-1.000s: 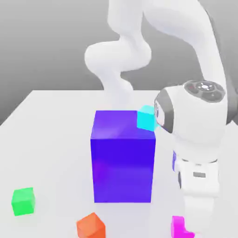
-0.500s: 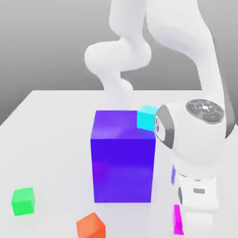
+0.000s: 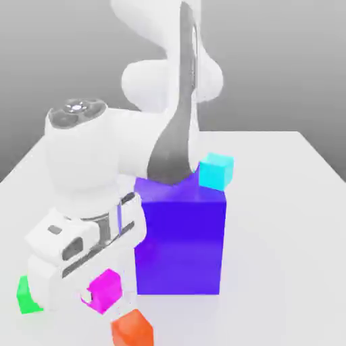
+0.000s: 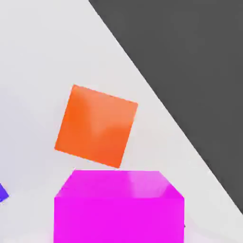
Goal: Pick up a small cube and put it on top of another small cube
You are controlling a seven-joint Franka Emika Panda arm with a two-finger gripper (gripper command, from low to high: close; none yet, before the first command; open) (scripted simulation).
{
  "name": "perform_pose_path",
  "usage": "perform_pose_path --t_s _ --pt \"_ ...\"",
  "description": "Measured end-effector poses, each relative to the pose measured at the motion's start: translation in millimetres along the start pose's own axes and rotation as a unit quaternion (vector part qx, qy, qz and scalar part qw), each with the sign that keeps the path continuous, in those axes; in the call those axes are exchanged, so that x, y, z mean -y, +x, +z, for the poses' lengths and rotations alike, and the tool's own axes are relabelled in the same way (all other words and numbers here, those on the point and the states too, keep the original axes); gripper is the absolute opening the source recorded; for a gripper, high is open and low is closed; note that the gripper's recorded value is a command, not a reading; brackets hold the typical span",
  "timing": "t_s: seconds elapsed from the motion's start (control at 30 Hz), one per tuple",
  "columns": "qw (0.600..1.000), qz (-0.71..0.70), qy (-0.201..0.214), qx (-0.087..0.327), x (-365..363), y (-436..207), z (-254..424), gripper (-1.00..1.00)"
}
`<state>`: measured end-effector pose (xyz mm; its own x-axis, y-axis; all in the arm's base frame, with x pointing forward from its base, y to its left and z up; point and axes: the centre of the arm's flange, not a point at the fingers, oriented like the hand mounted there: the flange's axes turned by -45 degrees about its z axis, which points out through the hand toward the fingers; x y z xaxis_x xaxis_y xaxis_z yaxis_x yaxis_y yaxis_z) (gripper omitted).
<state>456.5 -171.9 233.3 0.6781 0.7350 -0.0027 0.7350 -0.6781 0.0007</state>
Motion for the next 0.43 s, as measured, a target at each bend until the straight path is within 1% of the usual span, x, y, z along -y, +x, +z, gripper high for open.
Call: perform_pose_path --t_s 0.17,0.33,0.37,0.43 --pt "0.995 0.095 0.001 -0.001 -18.5 -93.3 -6.8 -1.00" --pt "0.994 0.110 0.001 -0.002 -20.8 -108.4 44.6 -1.00" --pt "0.994 0.111 0.001 -0.002 -20.2 -109.0 52.0 1.00" --pt "0.994 0.111 0.001 -0.002 -20.2 -109.0 52.0 1.00"
